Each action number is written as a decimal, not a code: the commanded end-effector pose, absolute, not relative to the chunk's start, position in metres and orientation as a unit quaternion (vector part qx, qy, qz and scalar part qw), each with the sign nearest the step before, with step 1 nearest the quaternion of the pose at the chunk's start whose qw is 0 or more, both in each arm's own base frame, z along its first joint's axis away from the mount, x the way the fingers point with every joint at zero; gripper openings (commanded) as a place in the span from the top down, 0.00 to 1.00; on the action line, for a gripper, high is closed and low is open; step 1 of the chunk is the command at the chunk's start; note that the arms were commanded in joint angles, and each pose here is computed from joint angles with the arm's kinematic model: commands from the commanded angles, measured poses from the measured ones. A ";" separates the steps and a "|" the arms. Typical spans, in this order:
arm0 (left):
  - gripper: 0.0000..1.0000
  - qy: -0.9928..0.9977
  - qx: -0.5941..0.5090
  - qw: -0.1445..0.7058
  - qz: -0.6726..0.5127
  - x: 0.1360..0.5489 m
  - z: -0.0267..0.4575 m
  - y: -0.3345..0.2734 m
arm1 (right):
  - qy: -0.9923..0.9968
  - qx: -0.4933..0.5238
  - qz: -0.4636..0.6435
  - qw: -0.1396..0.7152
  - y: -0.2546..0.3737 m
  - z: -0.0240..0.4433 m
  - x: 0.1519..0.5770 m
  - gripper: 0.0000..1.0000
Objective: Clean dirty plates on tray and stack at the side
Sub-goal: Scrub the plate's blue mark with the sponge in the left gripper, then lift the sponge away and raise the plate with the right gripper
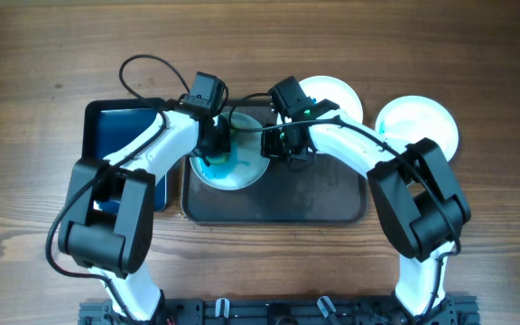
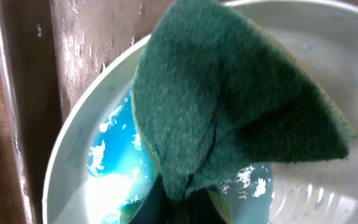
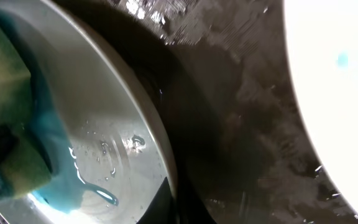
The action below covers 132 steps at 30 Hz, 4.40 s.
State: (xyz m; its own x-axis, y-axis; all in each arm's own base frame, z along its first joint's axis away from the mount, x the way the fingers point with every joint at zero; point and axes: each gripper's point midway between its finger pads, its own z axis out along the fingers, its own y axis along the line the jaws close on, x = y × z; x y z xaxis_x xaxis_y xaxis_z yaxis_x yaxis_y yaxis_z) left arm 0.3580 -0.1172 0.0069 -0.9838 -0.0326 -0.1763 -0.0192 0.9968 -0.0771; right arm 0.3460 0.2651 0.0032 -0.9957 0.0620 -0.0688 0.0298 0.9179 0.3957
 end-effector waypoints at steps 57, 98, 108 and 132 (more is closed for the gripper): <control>0.96 0.996 -0.089 -0.003 0.025 0.300 -0.011 -0.120 | 0.977 0.035 0.207 0.033 0.260 -0.002 0.353 0.96; 0.96 0.976 -0.032 0.183 -0.112 0.393 0.012 -0.180 | 0.975 0.032 0.219 0.032 0.264 0.000 0.353 0.96; 0.96 0.965 -0.137 0.212 -0.076 0.424 0.119 -0.093 | 0.972 0.002 0.232 0.033 0.270 0.005 0.351 0.96; 0.96 0.937 -0.216 0.232 -0.150 0.425 0.165 -0.050 | 0.774 -0.109 -0.329 0.529 0.225 0.259 0.332 0.96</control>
State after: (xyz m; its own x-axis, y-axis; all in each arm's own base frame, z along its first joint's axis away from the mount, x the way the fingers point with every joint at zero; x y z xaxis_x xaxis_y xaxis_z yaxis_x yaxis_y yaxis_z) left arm 0.4232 -0.0474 0.1619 -0.8026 -0.4619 -0.3774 -0.3341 0.8722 -0.3572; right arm 0.3374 0.2373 0.2005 -0.5552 -0.4681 -0.6875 -0.0434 0.8418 -0.5381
